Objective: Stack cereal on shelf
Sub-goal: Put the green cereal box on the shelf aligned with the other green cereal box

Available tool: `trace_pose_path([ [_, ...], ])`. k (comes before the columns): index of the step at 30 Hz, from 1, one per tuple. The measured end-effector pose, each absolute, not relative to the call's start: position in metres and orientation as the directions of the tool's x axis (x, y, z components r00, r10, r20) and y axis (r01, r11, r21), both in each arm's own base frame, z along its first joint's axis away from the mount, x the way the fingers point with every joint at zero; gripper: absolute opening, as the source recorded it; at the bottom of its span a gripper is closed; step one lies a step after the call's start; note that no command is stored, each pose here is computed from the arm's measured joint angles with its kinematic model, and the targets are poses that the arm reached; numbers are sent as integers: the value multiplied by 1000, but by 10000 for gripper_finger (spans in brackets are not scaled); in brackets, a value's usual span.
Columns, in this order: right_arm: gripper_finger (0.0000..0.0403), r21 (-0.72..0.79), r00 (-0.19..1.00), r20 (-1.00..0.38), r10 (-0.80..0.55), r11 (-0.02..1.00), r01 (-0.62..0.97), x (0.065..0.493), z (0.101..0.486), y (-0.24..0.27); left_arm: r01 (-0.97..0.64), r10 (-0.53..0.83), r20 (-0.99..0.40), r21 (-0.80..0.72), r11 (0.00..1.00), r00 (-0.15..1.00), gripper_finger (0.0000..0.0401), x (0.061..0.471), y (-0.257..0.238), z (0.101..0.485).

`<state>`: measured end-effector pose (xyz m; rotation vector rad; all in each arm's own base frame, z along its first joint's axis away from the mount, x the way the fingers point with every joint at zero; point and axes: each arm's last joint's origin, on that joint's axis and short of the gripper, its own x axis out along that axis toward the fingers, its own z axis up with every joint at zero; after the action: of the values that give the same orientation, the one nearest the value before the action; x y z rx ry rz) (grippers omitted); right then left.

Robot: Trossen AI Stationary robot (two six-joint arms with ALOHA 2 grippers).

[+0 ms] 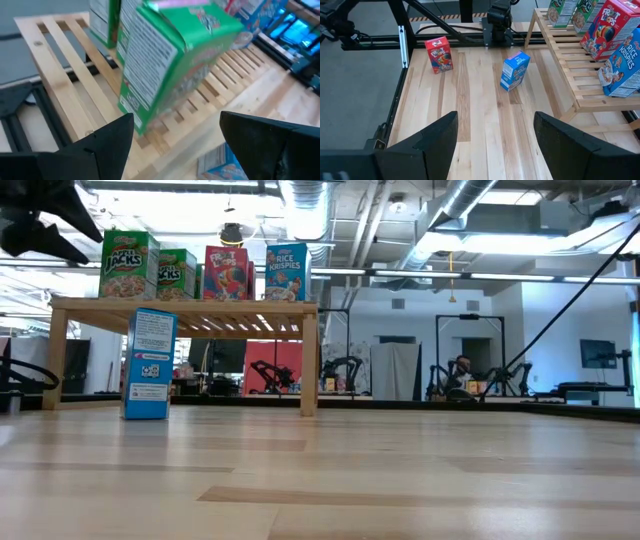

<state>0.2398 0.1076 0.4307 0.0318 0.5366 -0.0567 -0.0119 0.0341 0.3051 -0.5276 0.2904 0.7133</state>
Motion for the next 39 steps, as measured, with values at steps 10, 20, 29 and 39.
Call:
trace_pose_path([
  [10, 286, 16, 858, -512, -45, 998, 62, 240, 431, 108, -735, 643, -358, -286, 614, 677, 286, -4, 32, 294],
  [20, 286, 14, 858, -512, -46, 998, 61, 240, 431, 108, -733, 662, -315, -277, 621, 680, 286, 5, 27, 290],
  [29, 286, 14, 858, -511, -46, 998, 61, 240, 431, 108, -733, 686, -265, -311, 605, 678, 286, 8, 26, 294],
  [39, 286, 14, 858, -511, -46, 998, 62, 240, 431, 108, -720, 685, -243, -354, 596, 687, 286, 11, 25, 297],
])
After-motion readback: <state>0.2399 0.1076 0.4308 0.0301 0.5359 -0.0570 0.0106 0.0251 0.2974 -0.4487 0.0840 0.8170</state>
